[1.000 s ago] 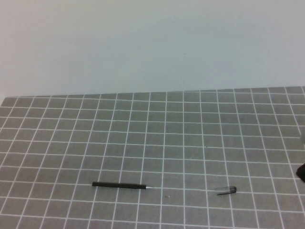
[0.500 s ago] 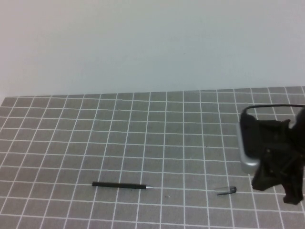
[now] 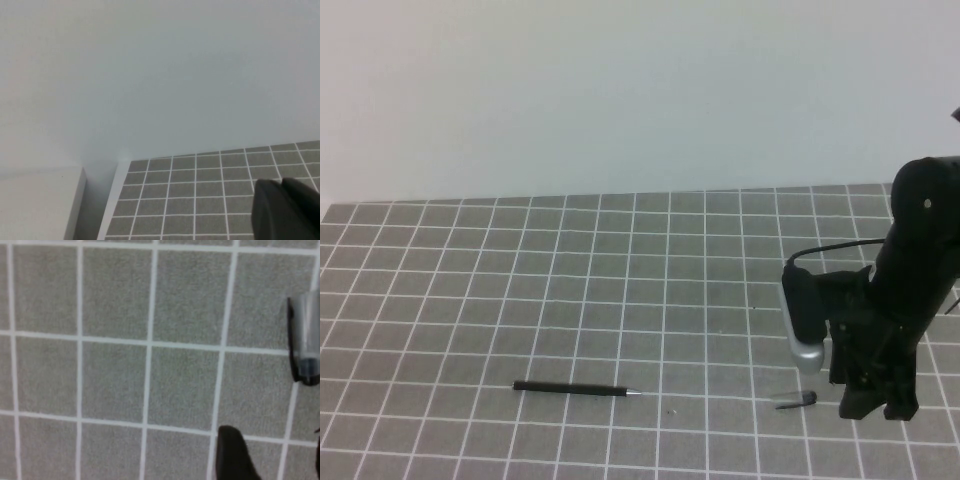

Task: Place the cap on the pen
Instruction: Put the cap on the pen

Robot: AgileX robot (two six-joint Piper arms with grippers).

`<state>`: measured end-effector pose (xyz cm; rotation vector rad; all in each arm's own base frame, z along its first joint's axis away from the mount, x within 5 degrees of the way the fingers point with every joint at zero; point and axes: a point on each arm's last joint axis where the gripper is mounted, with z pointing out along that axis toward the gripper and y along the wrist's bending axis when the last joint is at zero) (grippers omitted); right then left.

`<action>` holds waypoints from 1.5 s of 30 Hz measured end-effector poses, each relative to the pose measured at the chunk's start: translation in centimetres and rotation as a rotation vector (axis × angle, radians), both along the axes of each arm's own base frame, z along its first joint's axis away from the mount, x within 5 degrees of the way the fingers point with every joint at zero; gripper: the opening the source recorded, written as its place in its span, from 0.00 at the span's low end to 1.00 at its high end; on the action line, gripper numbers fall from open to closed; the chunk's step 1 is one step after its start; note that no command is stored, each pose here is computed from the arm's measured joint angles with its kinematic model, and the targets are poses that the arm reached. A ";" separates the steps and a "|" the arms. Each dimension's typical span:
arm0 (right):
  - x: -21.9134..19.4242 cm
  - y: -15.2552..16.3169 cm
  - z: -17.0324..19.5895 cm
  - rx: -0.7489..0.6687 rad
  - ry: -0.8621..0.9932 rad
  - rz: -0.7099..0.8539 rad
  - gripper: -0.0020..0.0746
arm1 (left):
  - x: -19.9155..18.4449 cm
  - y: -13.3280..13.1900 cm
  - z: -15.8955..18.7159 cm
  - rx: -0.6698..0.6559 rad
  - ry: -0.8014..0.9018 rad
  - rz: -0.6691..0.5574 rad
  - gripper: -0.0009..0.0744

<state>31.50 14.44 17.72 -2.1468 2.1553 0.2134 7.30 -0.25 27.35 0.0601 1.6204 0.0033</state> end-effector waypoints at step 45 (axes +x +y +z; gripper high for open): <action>1.5 2.6 -4.2 -0.034 -0.061 0.094 0.59 | 0.0 0.0 0.0 -0.004 0.001 0.000 0.01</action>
